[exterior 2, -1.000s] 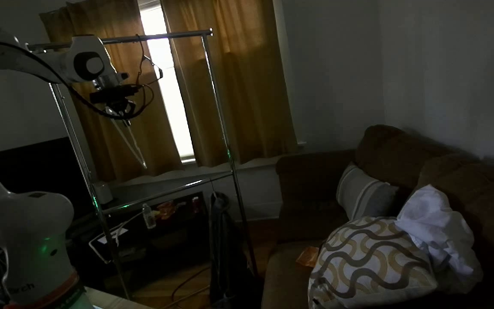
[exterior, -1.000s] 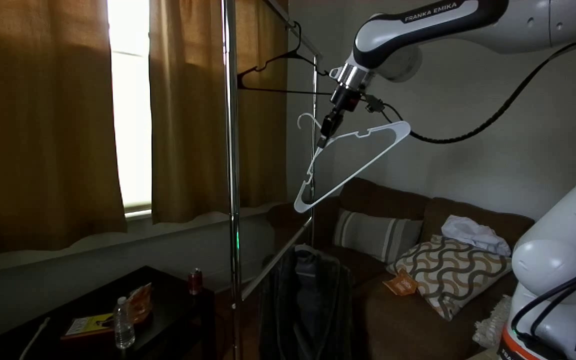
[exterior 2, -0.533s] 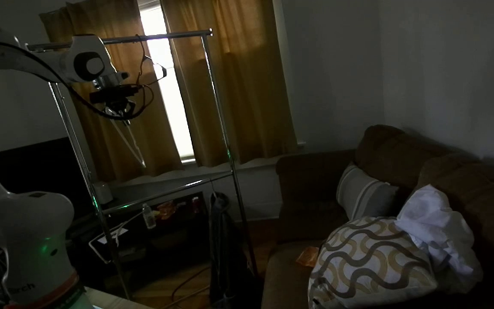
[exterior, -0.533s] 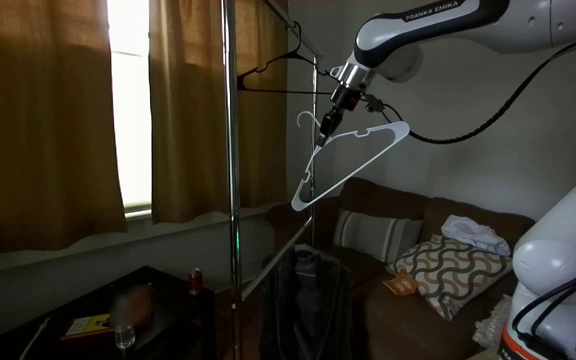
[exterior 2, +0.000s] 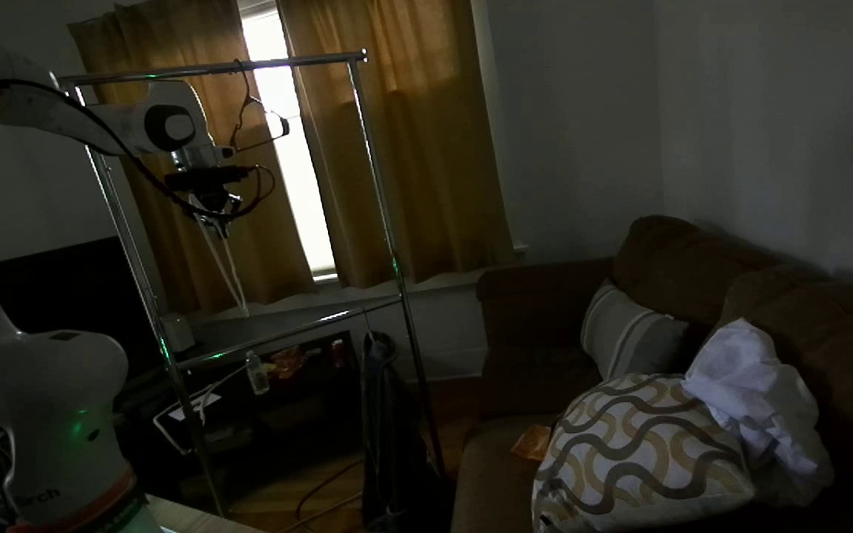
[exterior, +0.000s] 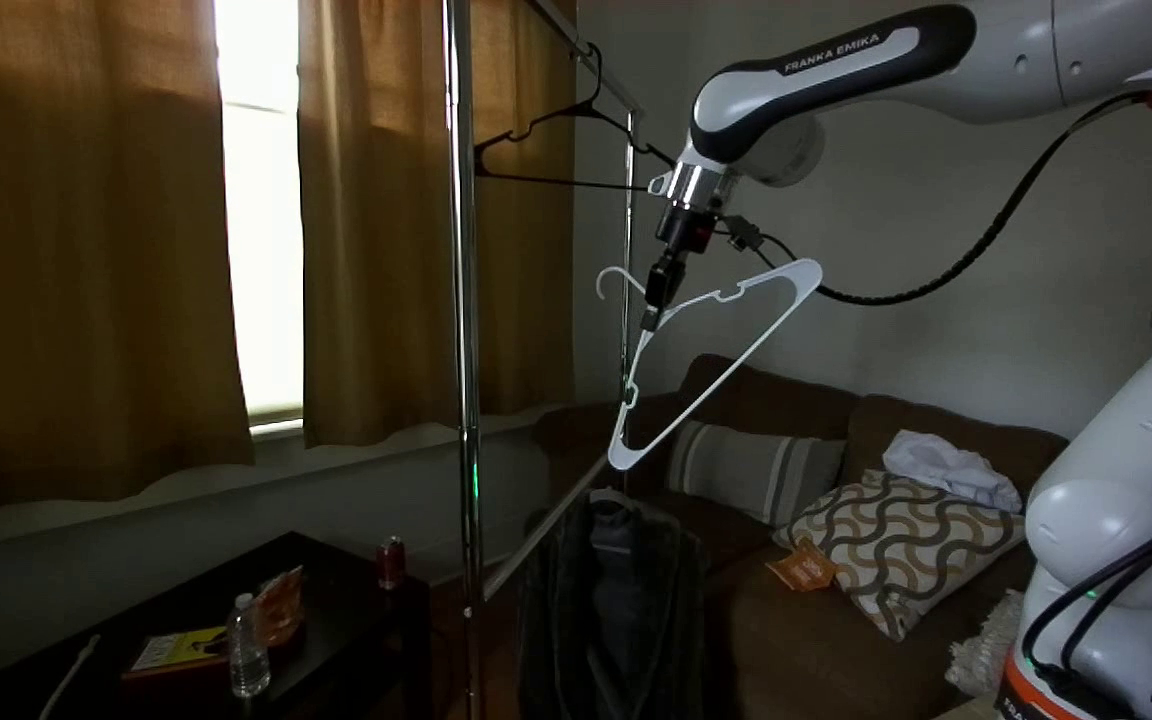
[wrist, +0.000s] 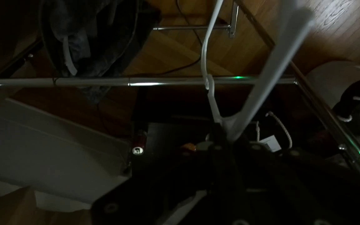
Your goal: Hang the white and black coat hanger on the bottom railing
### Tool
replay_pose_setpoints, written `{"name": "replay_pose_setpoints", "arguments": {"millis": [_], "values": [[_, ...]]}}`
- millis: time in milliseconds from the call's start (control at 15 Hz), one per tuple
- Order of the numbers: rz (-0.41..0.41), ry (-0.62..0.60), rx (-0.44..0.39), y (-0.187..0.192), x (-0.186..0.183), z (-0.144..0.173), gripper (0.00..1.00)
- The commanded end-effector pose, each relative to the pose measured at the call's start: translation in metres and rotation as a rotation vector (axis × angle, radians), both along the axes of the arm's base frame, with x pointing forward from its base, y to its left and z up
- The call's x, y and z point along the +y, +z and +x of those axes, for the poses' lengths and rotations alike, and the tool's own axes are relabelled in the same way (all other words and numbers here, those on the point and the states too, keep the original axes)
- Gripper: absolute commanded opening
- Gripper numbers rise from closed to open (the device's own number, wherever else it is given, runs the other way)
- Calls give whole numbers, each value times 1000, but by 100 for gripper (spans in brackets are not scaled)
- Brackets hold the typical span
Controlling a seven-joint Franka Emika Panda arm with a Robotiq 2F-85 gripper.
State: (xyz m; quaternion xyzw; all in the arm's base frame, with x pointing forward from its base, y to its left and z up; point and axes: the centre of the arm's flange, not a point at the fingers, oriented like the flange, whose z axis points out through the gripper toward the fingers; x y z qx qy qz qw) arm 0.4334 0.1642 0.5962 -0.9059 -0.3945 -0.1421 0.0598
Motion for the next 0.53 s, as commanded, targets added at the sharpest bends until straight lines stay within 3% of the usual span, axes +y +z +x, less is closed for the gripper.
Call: {"name": "replay_pose_setpoints", "arguments": {"millis": [0, 467], "values": [[-64, 30, 75, -24, -3, 6, 2], [-148, 106, 148, -95, 25, 27, 2]]}}
